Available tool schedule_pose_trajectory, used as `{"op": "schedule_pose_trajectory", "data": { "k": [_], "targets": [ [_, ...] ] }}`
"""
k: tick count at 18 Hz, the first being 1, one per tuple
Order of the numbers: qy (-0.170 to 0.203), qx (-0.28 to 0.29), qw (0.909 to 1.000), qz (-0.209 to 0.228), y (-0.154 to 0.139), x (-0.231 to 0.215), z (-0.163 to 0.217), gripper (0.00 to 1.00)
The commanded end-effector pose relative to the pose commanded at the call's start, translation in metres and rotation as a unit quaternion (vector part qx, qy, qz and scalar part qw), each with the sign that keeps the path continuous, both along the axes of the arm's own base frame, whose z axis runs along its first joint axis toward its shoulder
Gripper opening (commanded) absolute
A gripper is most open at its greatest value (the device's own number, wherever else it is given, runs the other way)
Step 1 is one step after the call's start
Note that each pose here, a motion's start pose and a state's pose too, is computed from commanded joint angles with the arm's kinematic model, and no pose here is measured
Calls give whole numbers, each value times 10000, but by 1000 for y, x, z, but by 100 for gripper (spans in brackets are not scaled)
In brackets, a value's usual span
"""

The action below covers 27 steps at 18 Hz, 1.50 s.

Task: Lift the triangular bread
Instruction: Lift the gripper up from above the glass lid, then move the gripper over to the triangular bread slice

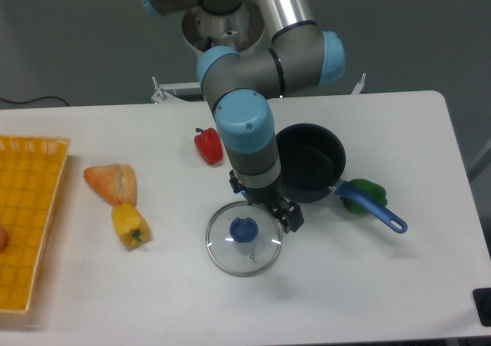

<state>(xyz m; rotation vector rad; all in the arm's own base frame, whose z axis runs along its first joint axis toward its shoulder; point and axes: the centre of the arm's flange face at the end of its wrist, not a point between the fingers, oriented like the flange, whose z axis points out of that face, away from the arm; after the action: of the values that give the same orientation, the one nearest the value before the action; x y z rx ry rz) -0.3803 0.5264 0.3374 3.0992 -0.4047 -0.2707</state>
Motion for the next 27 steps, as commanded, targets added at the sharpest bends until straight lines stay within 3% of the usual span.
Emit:
{"op": "schedule_pose_trajectory", "data": {
  "k": [9,12,18,23,27],
  "targets": [
    [-83,-38,10000,27,-1,6,-11,100],
    [-36,68,9993,358,0,13,-22,100],
    [-430,404,9943,891,33,66,-32,100],
    [-545,73,9921,1124,34,130,-60,100],
    [-474,-104,9966,666,52,206,-70,100]
  ]
}}
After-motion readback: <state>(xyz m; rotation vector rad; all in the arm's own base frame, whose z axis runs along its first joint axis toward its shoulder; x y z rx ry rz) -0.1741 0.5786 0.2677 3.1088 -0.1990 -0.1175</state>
